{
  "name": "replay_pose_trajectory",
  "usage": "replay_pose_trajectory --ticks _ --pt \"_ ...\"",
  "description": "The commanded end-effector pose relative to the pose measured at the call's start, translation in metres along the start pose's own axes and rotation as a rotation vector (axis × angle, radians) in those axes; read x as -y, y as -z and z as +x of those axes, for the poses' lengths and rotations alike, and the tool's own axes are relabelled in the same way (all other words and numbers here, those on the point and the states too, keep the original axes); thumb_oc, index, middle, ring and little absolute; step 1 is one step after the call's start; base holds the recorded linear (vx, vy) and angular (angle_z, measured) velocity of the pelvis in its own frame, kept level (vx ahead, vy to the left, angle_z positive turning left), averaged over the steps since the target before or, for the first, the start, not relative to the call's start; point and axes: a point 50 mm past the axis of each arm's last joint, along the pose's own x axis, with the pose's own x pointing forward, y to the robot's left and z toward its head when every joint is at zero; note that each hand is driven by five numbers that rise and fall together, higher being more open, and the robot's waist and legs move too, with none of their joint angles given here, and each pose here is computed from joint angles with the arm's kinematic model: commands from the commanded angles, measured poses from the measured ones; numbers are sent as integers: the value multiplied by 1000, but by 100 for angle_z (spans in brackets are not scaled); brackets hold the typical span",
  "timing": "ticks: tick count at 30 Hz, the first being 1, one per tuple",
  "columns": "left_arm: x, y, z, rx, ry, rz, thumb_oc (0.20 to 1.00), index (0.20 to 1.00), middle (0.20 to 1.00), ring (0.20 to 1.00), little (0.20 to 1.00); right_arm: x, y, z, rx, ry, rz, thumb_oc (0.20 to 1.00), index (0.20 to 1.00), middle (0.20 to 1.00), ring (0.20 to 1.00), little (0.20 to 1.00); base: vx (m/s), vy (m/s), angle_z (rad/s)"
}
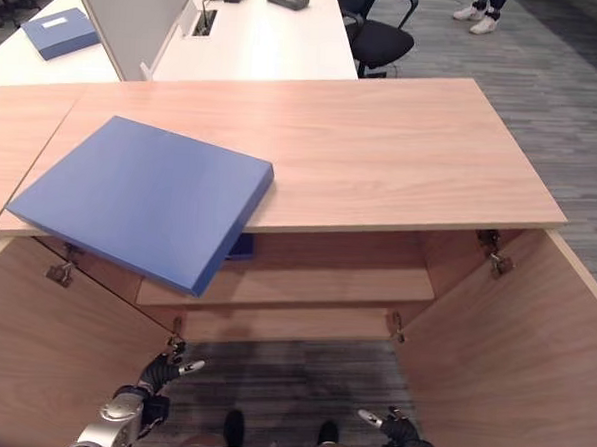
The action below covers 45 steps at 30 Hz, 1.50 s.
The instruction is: Put the empty folder in the office cabinet
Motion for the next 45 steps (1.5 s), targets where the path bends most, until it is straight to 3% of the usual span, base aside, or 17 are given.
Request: replay_pose_trajectory --ticks 1,14,19,22,32,45 --pt "-3 -9 3 48 -25 -13 1000 1000 1000 1000 1000 11 -16 1 55 18 -18 1000 1000 1000 1000 1000 0 0 0" --pt "-9 -14 3 70 -66 57 1000 1000 1000 1000 1000 3 -16 1 58 -1 -23 1000 1000 1000 1000 1000 -10 8 -1" --pt "-36 -46 -6 226 -220 248 1000 1000 1000 1000 1000 3 -21 1 94 24 7 1000 1000 1000 1000 1000 -7 -21 6" --pt "-63 -60 -30 342 -360 401 1000 1000 1000 1000 1000 4 -26 -1 146 29 19 1000 1000 1000 1000 1000 -6 -55 19" --pt "-103 -108 -85 627 -714 531 1000 1000 1000 1000 1000 8 -30 0 160 46 29 1000 1000 1000 1000 1000 -11 -59 10" --pt "-112 -155 -116 857 -904 650 1000 1000 1000 1000 1000 4 -28 1 148 49 28 1000 1000 1000 1000 1000 -5 -37 9"
